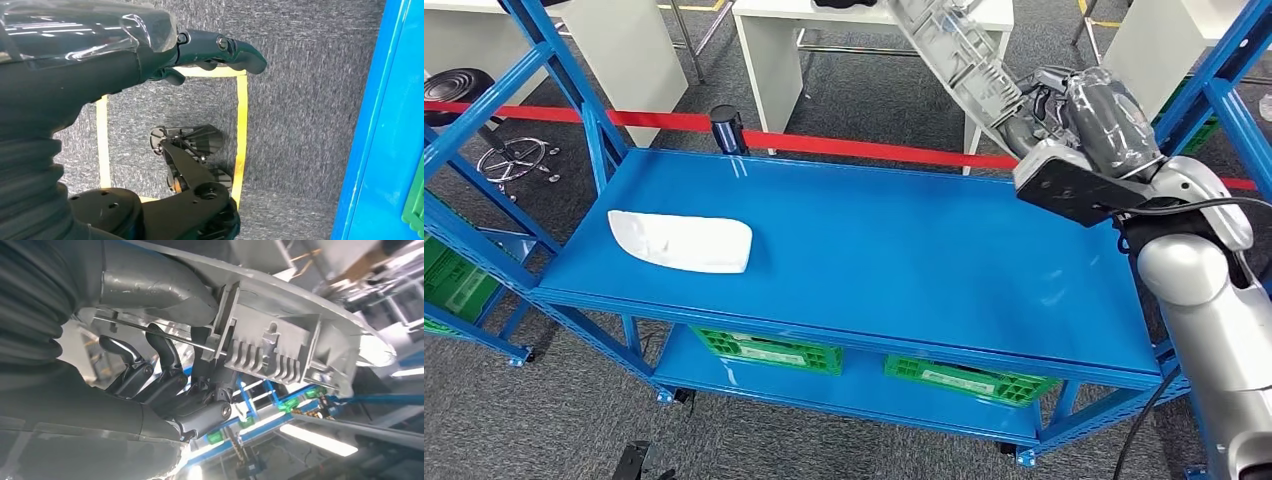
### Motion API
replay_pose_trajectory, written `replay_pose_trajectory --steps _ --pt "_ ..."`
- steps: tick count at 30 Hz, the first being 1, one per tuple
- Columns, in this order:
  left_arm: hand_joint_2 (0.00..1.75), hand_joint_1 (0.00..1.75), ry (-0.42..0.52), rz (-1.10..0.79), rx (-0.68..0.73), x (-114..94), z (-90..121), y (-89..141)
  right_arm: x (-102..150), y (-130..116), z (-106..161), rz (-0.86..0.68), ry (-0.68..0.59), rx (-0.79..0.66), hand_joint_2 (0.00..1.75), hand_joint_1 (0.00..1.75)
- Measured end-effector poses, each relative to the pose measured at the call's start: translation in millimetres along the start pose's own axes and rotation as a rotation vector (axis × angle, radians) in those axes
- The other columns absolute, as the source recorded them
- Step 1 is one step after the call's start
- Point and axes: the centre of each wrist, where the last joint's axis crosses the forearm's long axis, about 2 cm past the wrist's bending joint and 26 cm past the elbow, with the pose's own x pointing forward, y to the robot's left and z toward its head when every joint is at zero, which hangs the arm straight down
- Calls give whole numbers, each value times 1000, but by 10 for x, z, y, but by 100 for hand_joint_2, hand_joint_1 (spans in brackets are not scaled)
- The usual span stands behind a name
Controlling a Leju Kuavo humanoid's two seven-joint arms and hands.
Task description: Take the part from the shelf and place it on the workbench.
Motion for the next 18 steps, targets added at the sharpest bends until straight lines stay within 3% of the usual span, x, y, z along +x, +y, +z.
replay_pose_trajectory --steps 5,10,18 --pt "175 0 1 -10 -14 25 -12 29 -22 32 14 -404 -131 89 175 175" --pt "175 0 -4 -11 -24 66 -34 34 -83 79 41 -591 -176 121 175 175" --pt "175 0 -4 -7 -32 20 -20 23 -106 273 23 -1170 -373 196 175 175"
